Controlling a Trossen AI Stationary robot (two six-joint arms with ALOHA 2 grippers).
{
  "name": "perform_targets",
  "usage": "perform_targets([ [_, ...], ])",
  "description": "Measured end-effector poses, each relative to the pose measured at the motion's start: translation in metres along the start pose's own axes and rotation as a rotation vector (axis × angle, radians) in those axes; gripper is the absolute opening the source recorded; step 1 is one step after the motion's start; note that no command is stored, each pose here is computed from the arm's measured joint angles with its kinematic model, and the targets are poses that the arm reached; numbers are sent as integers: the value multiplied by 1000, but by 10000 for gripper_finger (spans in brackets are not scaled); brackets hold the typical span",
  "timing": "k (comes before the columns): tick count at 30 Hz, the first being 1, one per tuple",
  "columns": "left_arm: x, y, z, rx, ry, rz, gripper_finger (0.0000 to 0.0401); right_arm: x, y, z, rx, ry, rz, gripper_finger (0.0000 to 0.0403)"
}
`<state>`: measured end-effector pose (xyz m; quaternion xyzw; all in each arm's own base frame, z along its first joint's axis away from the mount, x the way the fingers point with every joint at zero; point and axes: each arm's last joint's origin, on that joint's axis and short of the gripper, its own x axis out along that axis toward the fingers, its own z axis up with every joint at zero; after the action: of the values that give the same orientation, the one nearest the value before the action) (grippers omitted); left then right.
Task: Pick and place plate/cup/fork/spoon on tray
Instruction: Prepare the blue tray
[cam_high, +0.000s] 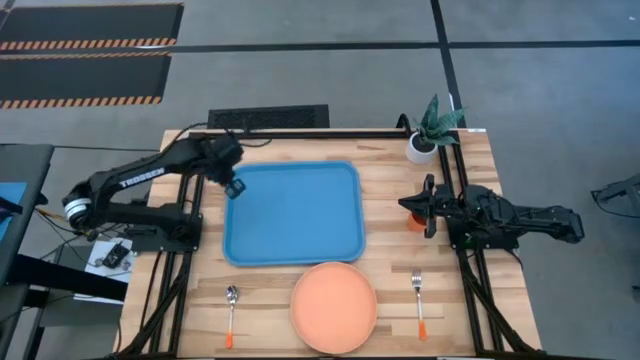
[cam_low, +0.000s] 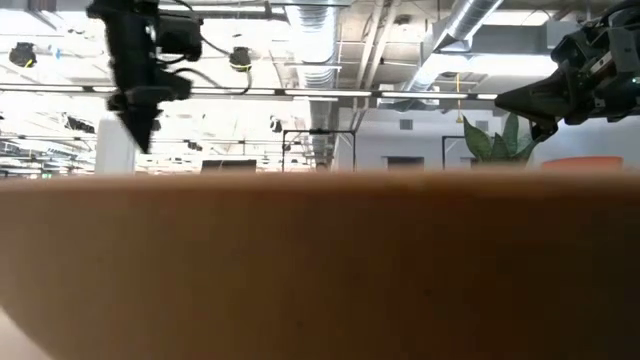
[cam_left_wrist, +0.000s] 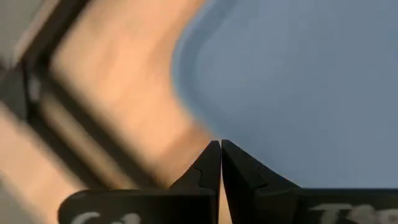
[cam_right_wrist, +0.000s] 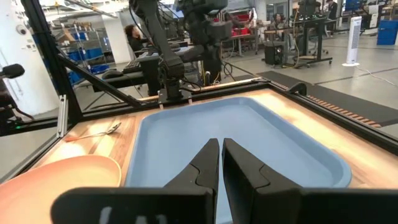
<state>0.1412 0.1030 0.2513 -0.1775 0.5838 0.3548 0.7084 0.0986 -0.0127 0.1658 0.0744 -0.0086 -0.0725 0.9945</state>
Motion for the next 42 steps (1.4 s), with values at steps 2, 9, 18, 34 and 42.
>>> perform_targets([
  [2,0,4,-8,-59,84,39,0,0,0,0,0,0,0,47],
  [9,23,20,0,-253,242,113,0,0,0,0,0,0,0,47],
  [18,73,34,22,-252,376,197,0,0,0,0,0,0,0,47],
  [34,130,24,-7,-375,411,82,0,0,0,0,0,0,0,47],
  [42,126,24,-6,-404,352,66,0,0,0,0,0,0,0,47],
])
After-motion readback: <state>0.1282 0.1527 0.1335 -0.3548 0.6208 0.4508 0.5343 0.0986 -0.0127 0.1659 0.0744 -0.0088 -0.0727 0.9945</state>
